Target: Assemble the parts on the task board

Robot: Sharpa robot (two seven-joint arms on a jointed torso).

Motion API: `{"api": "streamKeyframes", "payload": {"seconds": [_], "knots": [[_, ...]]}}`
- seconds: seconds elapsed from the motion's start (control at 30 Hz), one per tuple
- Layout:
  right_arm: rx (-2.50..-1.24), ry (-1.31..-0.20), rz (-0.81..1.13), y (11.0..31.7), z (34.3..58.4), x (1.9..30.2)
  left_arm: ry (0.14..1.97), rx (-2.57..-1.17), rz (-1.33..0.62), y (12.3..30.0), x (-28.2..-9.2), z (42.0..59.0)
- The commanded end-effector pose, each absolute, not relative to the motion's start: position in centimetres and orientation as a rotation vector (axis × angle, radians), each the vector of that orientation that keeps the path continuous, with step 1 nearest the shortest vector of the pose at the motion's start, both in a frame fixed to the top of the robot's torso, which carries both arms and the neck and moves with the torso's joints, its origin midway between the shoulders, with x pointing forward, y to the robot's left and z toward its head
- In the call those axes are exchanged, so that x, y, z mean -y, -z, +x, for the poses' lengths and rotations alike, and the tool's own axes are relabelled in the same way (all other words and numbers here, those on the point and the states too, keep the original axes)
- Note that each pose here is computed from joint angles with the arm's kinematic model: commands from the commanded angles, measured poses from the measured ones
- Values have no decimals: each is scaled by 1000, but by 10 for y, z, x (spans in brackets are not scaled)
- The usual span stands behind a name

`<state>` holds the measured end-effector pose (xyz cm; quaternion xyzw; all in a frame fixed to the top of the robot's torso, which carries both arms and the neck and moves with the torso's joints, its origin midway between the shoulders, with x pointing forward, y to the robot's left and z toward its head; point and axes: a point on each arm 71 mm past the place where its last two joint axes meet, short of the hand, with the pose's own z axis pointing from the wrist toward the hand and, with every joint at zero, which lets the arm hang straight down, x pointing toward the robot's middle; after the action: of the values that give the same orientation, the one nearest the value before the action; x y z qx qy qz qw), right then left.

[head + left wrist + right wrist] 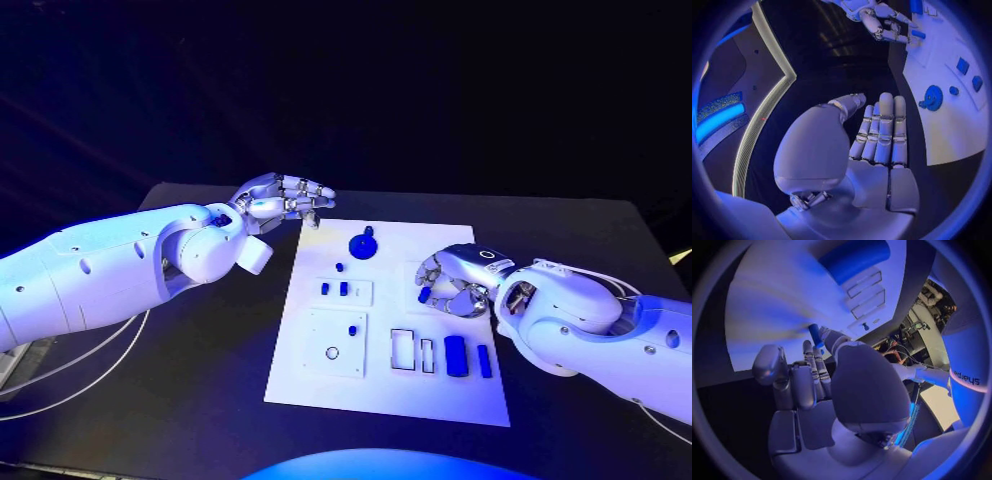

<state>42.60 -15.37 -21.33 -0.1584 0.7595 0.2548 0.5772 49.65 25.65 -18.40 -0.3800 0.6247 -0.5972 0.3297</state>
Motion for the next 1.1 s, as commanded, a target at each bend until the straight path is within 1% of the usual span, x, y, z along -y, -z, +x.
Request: {"api": "streamKeyframes", "payload": {"seconds": [0.03,0.43,0.67,0.97,1.1], "knots": [[-1786,-577,-409,217,425,152,1583,-1638,-986,183,-255,496],[-1787,-592,-406,220,423,147,1587,-1645,-985,183,-255,496],[-1757,-600,-369,219,423,146,1588,-1647,-984,183,-255,495],[-1711,-611,-329,214,422,148,1588,-1647,-984,183,-255,496],[-1708,-629,-321,206,420,149,1589,-1650,-982,184,-254,496]]}}
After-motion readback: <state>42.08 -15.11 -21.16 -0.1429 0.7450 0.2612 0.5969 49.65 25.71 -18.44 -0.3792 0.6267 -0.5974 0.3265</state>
